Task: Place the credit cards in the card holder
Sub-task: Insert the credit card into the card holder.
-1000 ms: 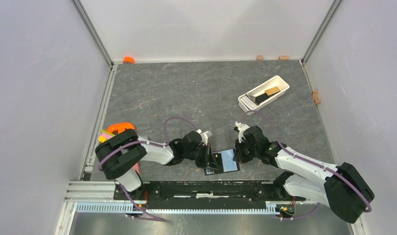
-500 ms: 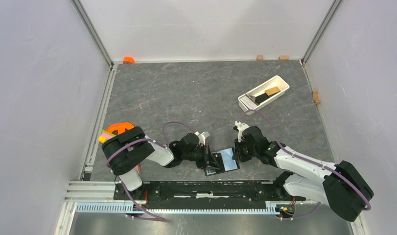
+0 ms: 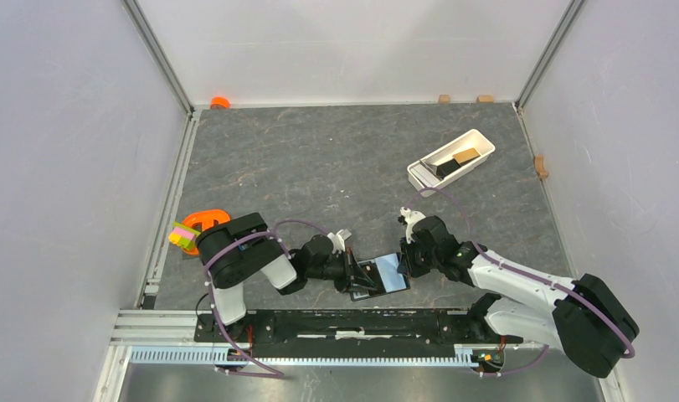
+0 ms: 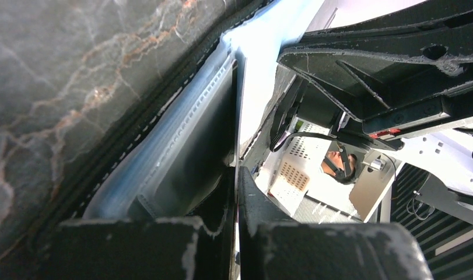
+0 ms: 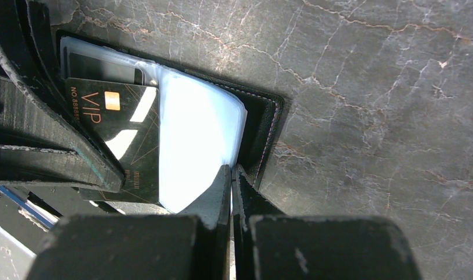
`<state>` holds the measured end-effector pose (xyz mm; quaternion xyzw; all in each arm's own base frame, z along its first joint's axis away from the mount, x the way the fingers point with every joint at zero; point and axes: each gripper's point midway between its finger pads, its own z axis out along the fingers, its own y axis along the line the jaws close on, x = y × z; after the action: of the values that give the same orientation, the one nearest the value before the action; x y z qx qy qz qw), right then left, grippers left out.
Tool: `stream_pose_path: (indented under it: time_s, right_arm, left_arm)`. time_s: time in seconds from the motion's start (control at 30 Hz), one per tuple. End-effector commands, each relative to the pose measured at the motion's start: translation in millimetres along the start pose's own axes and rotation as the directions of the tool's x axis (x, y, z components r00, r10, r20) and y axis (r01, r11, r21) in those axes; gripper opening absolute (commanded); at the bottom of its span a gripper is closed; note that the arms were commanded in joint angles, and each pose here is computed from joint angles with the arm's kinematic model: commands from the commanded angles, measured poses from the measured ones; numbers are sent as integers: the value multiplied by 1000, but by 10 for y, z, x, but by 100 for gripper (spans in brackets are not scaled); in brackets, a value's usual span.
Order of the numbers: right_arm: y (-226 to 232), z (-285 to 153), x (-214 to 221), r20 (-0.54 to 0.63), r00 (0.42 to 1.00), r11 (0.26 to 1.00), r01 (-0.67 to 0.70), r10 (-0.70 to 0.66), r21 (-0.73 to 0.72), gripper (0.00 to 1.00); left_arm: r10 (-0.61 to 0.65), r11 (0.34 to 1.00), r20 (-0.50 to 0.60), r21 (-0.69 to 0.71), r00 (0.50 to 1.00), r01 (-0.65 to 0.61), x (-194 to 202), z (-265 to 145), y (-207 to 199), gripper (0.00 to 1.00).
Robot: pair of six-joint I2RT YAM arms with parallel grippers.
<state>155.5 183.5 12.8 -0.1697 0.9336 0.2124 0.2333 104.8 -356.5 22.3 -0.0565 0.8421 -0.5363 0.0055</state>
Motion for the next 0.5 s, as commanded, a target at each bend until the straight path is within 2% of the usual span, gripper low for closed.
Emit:
stream_pose_path:
  time_s: [0.0,0.23,0.47]
  right_arm:
    - [-319,-7,265,-89,996,988,19,-5,153,0]
    - [-314,-11,269,-93,996,988,23,-9,155,0]
    - [-308,-12,279,-97,995,988,25,-10,155,0]
  left_arm:
    - [-20,1000,26,-4,999,20,-81,19,51,2]
    - [15,998,4,-63,1000,-14,-116,-28,238,2]
    - [69,995,-71,-70,995,-74,-55,-17,268,2]
